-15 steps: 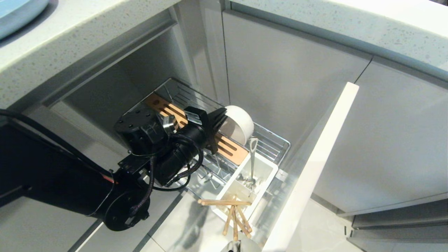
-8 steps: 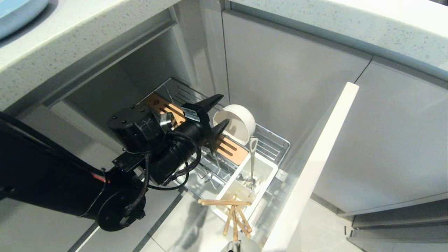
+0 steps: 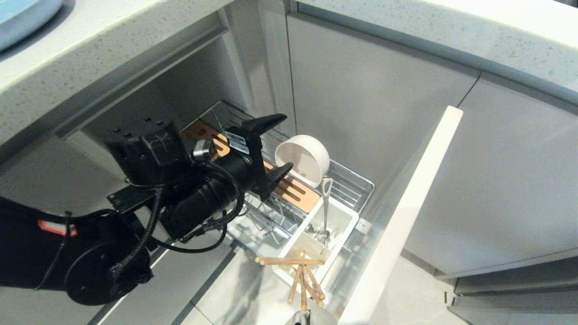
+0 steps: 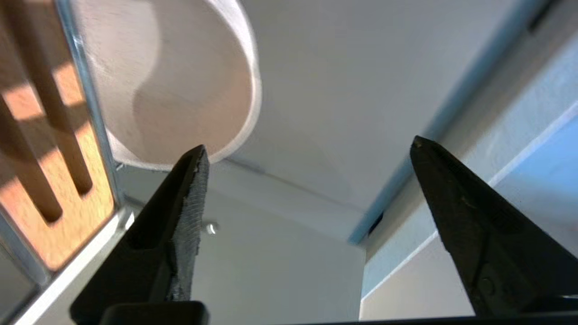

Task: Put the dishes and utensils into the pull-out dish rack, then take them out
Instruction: Pick up the bowl and place it in the cupboard, then pick up the plate and place it in the cupboard

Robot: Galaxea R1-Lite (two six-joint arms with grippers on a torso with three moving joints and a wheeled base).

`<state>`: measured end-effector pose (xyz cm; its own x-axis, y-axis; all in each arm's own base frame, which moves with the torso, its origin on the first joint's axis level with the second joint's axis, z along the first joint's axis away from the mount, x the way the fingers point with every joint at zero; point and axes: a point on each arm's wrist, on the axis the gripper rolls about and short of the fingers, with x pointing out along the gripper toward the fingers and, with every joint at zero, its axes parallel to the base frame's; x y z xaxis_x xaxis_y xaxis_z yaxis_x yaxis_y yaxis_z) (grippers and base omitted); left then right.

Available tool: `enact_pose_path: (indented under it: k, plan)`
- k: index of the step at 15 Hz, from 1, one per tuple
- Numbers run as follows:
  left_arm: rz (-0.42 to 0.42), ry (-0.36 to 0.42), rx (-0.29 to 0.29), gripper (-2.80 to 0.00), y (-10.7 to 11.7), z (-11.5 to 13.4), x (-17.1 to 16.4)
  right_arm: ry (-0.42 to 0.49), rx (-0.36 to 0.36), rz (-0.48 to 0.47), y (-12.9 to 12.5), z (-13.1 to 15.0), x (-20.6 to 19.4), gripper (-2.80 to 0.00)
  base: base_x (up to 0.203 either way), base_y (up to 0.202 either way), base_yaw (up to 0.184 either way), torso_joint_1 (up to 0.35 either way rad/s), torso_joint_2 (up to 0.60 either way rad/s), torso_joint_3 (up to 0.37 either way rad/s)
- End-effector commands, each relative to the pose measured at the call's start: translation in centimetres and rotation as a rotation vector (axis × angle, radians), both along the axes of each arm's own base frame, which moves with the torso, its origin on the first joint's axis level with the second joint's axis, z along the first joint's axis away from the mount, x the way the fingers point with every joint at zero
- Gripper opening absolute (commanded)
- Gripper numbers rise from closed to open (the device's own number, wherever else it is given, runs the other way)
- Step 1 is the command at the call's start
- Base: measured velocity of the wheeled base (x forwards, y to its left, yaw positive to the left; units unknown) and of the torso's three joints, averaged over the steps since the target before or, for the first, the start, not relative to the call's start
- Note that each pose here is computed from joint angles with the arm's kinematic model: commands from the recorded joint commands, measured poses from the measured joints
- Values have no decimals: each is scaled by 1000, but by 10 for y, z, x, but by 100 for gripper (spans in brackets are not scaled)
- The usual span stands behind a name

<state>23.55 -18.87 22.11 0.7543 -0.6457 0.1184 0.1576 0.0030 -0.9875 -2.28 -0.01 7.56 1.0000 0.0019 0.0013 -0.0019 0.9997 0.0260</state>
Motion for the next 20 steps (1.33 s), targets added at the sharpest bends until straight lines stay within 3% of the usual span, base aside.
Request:
enact_pose_path:
  k: [1,5,10,11,16,20]
  plan:
    - [-4,-53,12,0,7,16,-13,1,0,0,0,0,0,-280,0,0,0,0,0,0]
    - [-60,-61,132,0,7,19,-29,0,0,1,0,0,0,-280,0,0,0,0,0,0]
    - [-78,-142,127,0,12,37,-47,3,0,1,0,-1,0,-280,0,0,0,0,0,0]
    - [-81,-157,129,-280,13,40,-50,1,0,0,0,0,0,-280,0,0,0,0,0,0]
    - [-94,-230,84,-280,21,61,-66,1,0,0,0,0,0,-280,0,0,0,0,0,0]
    - [-79,-417,234,-280,19,71,-77,1,0,1,0,0,0,-280,0,0,0,0,0,0]
